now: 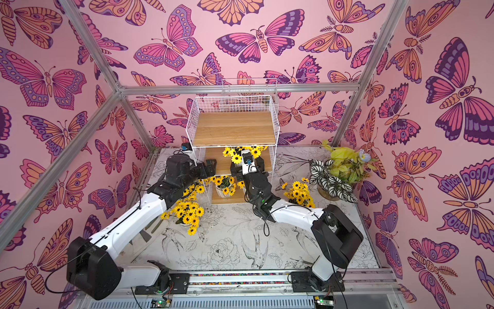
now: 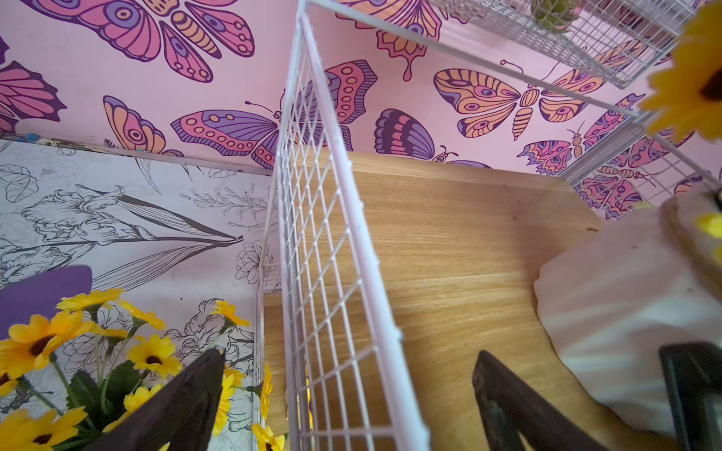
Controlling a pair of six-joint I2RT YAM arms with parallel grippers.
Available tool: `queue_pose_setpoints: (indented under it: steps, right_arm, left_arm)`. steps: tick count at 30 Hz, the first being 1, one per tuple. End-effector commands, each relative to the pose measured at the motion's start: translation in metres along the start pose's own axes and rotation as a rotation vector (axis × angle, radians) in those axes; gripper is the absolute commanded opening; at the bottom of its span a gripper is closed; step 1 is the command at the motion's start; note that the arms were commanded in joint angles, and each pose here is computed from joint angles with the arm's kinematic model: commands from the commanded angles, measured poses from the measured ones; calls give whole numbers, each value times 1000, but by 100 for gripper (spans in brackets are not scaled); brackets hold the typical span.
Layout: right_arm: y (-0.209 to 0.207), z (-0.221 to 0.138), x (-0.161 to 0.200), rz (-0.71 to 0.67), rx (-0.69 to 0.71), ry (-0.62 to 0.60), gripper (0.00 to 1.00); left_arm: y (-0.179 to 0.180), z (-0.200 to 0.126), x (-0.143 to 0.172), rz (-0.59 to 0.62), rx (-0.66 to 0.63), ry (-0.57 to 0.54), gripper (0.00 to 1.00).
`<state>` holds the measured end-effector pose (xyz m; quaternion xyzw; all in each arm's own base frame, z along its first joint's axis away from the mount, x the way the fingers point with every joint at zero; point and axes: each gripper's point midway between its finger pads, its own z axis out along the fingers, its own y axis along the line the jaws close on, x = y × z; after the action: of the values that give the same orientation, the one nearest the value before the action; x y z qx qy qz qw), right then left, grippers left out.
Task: Take the sunflower pots off the shelves
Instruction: Pick up the sunflower pot from the shelf.
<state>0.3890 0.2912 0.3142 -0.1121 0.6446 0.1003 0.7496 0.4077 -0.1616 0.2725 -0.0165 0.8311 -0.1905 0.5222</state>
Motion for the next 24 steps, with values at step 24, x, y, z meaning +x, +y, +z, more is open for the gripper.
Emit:
queue_pose_setpoints:
  steps: [24]
  right_arm:
    - [10,-40,-20,58,-169,70,23]
  left_arm:
    - [2,-9,-19,-1,-6,-81,99]
